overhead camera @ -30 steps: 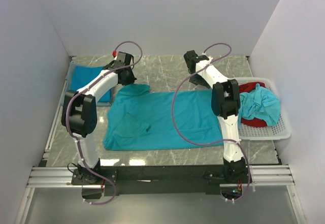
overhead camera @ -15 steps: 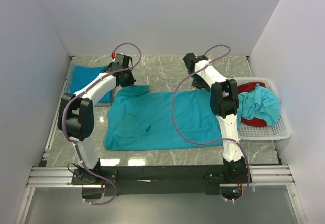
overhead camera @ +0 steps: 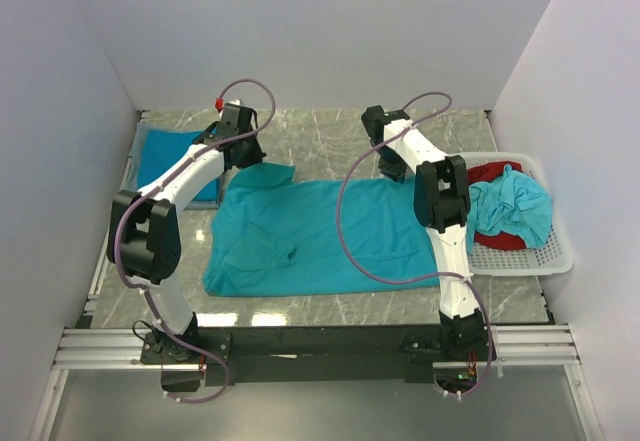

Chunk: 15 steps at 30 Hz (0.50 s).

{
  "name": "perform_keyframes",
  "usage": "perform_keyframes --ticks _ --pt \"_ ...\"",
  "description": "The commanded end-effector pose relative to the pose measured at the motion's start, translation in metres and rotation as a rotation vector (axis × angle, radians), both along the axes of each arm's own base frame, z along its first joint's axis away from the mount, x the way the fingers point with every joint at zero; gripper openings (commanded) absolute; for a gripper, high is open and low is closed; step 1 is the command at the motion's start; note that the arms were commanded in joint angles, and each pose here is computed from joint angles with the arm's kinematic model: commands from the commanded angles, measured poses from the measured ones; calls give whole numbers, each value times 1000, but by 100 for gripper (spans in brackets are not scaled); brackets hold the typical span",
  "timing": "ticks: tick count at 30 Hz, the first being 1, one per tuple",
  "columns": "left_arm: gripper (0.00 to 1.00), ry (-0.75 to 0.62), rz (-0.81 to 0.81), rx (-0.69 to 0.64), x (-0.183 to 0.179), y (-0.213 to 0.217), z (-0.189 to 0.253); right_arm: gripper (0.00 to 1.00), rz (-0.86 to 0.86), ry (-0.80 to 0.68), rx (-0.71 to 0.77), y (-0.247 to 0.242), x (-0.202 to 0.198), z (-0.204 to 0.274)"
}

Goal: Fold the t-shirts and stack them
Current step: Fold the tshirt

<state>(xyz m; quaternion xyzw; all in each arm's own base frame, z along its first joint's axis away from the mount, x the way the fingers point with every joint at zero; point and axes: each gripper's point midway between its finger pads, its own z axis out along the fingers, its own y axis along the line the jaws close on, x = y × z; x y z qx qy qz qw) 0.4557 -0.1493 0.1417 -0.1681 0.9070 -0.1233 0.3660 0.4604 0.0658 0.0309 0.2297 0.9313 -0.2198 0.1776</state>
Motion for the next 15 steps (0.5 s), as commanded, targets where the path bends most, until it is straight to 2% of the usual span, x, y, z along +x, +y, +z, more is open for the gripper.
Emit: perform_keyframes --ticks 1,2,7,15 --pt "0 -62 -2 -34 -2 -4 25 27 -25 -30 16 -4 0 11" --pt "0 -65 -1 -39 -2 -4 26 20 -26 -32 15 -4 1 11" --pt "0 -72 0 -47 -2 -5 28 0 -28 -46 16 -4 3 12" --pt "0 -56 1 -62 -11 -5 24 0 -20 -138 27 -5 9 25"
